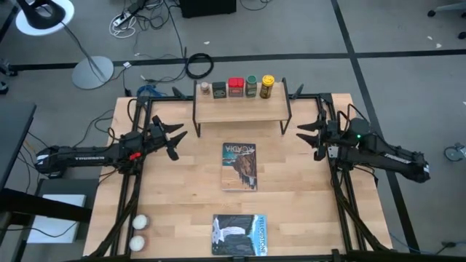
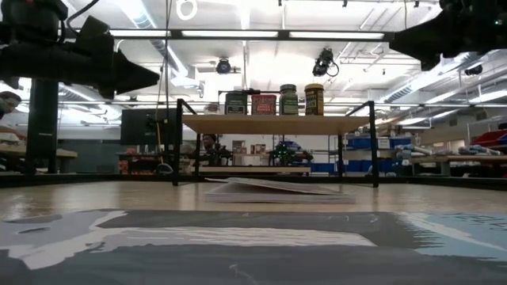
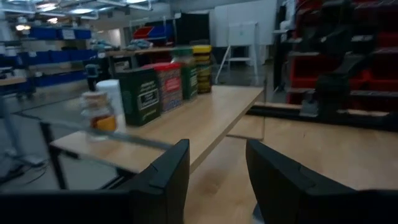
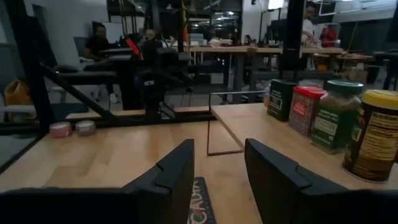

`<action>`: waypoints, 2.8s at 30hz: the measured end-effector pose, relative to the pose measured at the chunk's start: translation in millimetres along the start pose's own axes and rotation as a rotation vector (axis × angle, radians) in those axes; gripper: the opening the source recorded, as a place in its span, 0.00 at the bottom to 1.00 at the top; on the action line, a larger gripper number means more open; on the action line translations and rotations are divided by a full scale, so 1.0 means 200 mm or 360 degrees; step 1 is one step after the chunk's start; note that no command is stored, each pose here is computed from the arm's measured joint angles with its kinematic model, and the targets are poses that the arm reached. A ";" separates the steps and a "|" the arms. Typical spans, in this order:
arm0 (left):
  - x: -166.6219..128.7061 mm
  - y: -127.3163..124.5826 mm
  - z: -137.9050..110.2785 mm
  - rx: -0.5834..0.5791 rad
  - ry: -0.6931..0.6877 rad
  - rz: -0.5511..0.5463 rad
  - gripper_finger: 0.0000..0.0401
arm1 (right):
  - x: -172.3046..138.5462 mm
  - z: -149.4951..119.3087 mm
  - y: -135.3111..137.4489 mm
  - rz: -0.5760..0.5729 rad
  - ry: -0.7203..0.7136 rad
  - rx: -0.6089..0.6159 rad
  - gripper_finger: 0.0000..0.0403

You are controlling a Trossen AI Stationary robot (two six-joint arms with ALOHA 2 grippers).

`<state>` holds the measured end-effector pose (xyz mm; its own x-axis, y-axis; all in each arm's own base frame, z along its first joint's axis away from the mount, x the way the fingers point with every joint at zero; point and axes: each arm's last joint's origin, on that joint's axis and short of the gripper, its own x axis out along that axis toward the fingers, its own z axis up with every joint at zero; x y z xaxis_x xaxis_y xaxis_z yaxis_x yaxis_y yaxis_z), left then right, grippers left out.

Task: Shelf spices
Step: Return to Home Position

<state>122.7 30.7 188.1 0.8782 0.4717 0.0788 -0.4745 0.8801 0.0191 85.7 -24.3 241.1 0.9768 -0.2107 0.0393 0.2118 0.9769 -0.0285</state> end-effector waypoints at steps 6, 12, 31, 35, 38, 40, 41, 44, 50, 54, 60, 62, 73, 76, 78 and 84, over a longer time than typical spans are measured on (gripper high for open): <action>-0.02 0.01 -0.01 0.0010 0.0041 0.0037 0.40 | 0.00 -0.01 0.01 0.0109 0.0022 0.0016 0.34; -0.02 0.01 -0.01 0.0044 0.0043 0.0030 0.40 | 0.04 -0.08 0.02 0.0155 0.0131 0.0131 0.30; -0.12 0.04 0.01 0.0041 -0.0012 0.0041 0.40 | -0.01 -0.08 0.02 0.0200 0.0023 -0.0030 0.01; -0.14 0.05 0.00 0.0046 0.0026 0.0052 0.40 | -0.01 -0.09 0.02 0.0200 0.0020 -0.0030 0.01; -0.16 0.06 -0.01 0.0045 0.0029 0.0058 0.40 | -0.01 -0.10 0.02 0.0169 0.0028 -0.0041 0.00; -0.16 0.06 -0.01 0.0054 0.0043 0.0068 0.40 | 0.00 -0.14 0.02 0.0133 0.0054 -0.0025 0.00; -0.16 0.06 -0.01 0.0056 0.0045 0.0074 0.40 | 0.01 -0.16 0.02 0.0130 0.0062 -0.0013 0.00; -0.16 0.06 -0.02 0.0065 0.0067 0.0074 0.40 | 0.03 -0.21 0.02 0.0146 0.0021 0.0015 0.00; -0.16 0.05 -0.02 0.0070 0.0080 -0.0007 0.40 | 0.05 -0.33 0.04 0.0328 -0.0068 0.0085 0.00; -0.16 0.04 -0.03 0.0035 0.0099 -0.0118 0.40 | 0.05 -0.34 0.05 0.0446 -0.0026 0.0100 0.00; -0.17 0.04 -0.04 0.0028 0.0117 -0.0179 0.40 | 0.04 -0.34 0.08 0.0672 -0.0013 0.0102 0.00; -0.17 0.03 -0.04 0.0027 0.0119 -0.0203 0.40 | 0.04 -0.35 0.08 0.0654 0.0003 0.0106 0.00; -0.15 0.02 -0.08 0.0019 0.0059 -0.0278 0.40 | 0.04 -0.38 0.07 0.0620 0.0085 0.0112 0.00; -0.15 0.02 -0.08 0.0024 0.0061 -0.0283 0.40 | 0.04 -0.38 0.07 0.0612 0.0086 0.0114 0.01; -0.15 0.02 -0.08 0.0030 0.0063 -0.0287 0.40 | 0.04 -0.38 0.07 0.0610 0.0086 0.0114 0.01; -0.15 0.02 -0.09 0.0046 0.0067 -0.0294 0.40 | 0.04 -0.38 0.07 0.0592 0.0087 0.0113 0.01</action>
<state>94.7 20.7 168.6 0.9520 0.3048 0.0294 -0.3060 0.9503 0.0581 99.7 -15.8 165.8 0.9872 0.1591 -0.0143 -0.1585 0.9866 0.0385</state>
